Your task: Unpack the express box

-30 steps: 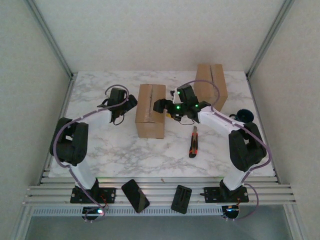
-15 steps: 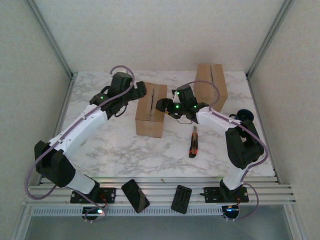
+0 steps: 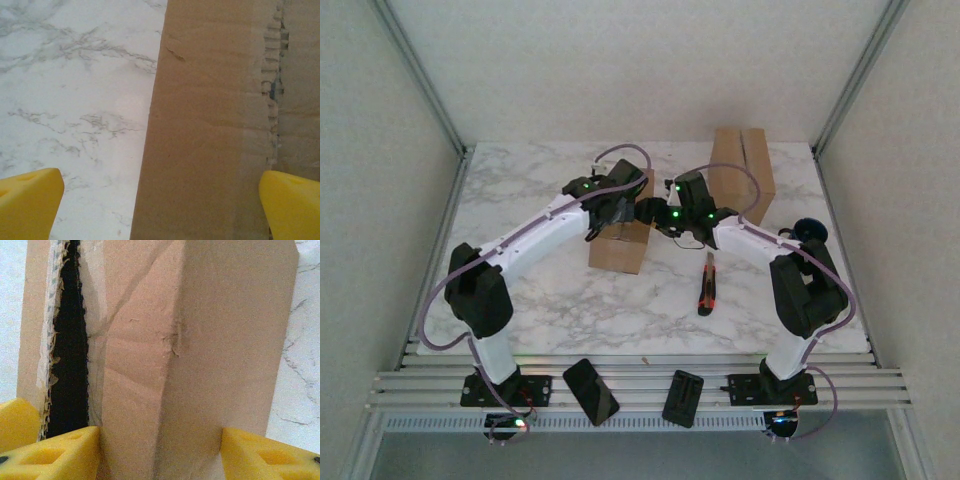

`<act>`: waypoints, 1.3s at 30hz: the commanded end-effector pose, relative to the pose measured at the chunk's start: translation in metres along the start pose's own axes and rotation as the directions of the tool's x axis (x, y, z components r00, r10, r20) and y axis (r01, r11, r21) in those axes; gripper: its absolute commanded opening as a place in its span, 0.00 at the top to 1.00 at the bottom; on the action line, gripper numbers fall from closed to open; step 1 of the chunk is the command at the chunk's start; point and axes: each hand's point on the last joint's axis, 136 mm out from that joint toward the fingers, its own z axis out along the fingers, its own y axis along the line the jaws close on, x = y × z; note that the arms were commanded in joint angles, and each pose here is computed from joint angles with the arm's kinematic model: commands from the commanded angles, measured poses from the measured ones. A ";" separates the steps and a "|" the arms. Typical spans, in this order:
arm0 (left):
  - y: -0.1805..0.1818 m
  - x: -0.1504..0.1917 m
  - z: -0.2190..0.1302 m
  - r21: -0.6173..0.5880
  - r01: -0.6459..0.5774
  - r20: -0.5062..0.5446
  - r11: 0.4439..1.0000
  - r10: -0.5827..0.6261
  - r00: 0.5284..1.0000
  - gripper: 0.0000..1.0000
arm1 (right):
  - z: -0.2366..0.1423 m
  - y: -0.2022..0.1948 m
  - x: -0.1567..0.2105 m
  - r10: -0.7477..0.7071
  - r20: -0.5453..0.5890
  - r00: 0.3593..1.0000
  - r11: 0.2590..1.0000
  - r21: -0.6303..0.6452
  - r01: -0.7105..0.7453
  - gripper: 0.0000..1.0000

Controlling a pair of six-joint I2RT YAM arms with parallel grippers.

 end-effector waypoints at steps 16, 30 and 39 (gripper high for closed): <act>-0.044 0.014 -0.021 0.259 -0.003 -0.044 0.966 0.015 0.999 0.00 | 0.000 0.009 0.006 0.019 -0.044 0.999 0.999 -0.046 -0.021 0.37; -0.049 0.042 -0.024 0.352 0.006 -0.124 0.936 0.041 0.991 0.00 | 0.003 0.013 0.008 0.023 -0.063 0.998 0.997 -0.066 -0.027 0.34; -0.053 0.051 -0.032 0.427 0.028 -0.145 0.904 0.038 0.989 0.00 | 0.003 0.014 0.007 0.025 -0.064 0.998 0.997 -0.070 -0.029 0.33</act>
